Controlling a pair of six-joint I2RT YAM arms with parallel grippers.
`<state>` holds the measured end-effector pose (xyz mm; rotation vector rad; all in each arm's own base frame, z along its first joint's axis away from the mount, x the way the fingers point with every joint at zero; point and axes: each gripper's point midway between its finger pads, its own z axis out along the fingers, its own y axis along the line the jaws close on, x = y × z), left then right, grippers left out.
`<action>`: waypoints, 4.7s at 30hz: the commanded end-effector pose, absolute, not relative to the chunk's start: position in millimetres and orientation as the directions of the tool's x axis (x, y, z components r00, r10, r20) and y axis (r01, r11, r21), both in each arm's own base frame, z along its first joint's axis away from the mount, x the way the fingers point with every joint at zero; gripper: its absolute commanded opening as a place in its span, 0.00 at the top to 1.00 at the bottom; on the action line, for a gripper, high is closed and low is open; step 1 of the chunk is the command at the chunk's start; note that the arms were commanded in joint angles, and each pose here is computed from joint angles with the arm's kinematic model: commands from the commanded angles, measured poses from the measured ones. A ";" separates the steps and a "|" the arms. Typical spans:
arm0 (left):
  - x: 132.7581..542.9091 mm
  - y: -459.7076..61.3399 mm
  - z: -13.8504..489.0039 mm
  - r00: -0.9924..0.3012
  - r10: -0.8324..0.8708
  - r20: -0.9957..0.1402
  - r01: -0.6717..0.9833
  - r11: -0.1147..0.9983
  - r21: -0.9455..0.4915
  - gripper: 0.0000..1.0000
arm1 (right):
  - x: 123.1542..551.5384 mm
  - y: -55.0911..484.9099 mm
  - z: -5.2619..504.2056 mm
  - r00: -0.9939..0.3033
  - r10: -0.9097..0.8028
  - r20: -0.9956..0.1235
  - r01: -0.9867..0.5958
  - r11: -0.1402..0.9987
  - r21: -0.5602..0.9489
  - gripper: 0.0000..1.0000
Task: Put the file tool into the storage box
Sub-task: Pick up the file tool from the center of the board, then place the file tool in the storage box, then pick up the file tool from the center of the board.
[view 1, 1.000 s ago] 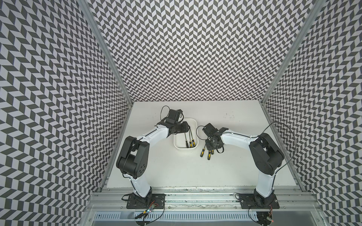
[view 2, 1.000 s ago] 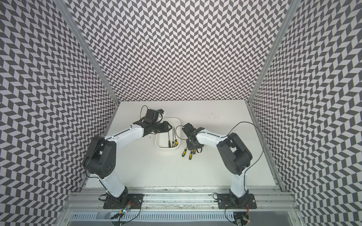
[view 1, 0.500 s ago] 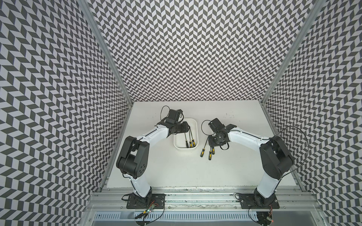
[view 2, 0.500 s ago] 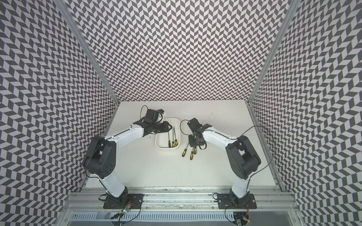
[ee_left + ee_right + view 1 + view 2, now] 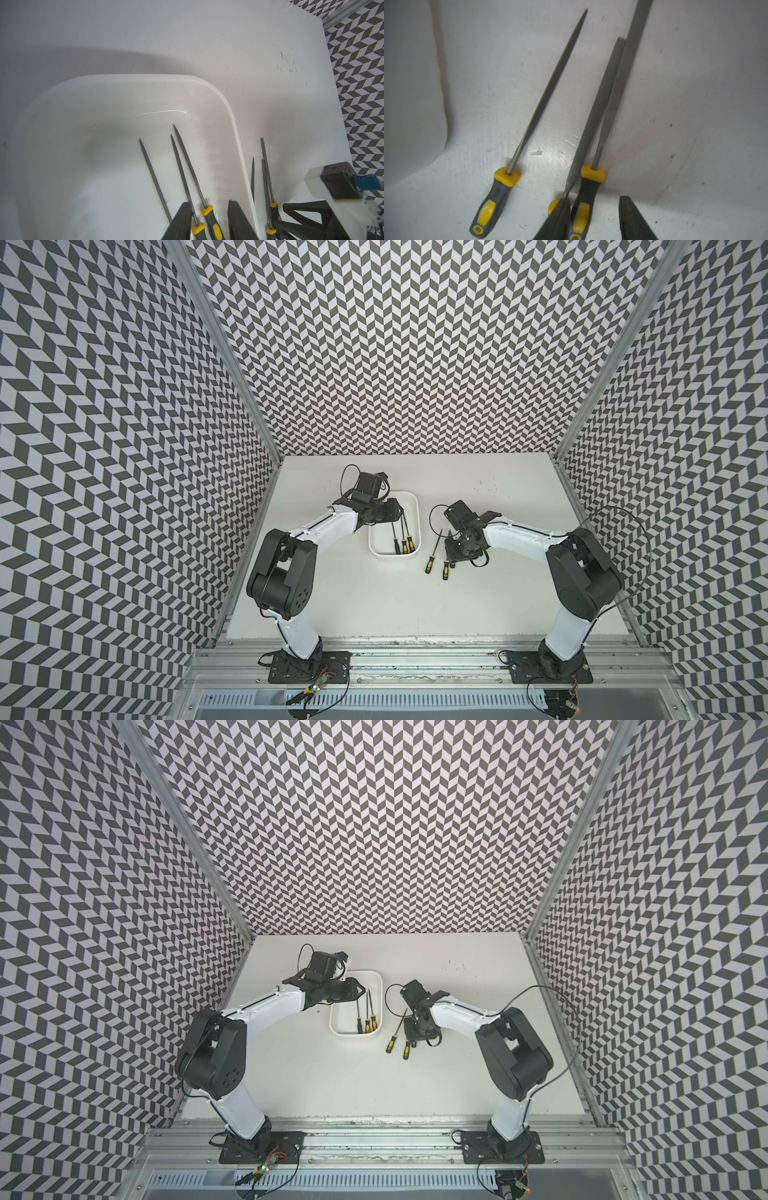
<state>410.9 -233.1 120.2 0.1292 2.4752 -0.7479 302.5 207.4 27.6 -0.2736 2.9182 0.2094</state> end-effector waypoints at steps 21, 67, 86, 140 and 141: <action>412.7 -249.6 145.3 -0.826 -0.058 -0.561 0.320 0.770 -0.551 0.65 | 337.3 193.1 47.8 -0.932 -0.110 -0.344 -0.136 0.990 0.050 0.94; 392.9 -313.7 162.9 -0.793 0.023 -0.609 0.491 0.615 -0.616 0.98 | 345.1 297.0 172.4 -0.834 -0.117 -0.539 -0.463 0.679 0.570 0.73; 413.2 -212.2 113.8 -0.812 0.095 -0.576 0.320 0.897 -0.305 0.98 | 349.1 283.9 171.0 -0.831 -0.092 -0.549 -0.433 0.727 0.533 0.45; 417.7 -213.4 130.2 -0.802 0.014 -0.597 0.284 0.888 -0.361 0.70 | 267.4 224.1 0.1 -0.940 -0.317 -0.130 -0.326 0.943 0.061 0.54; 418.3 -212.9 131.7 -0.800 0.012 -0.600 0.284 0.888 -0.362 0.70 | 264.9 222.2 -3.9 -0.939 -0.322 -0.118 -0.330 0.942 0.056 0.57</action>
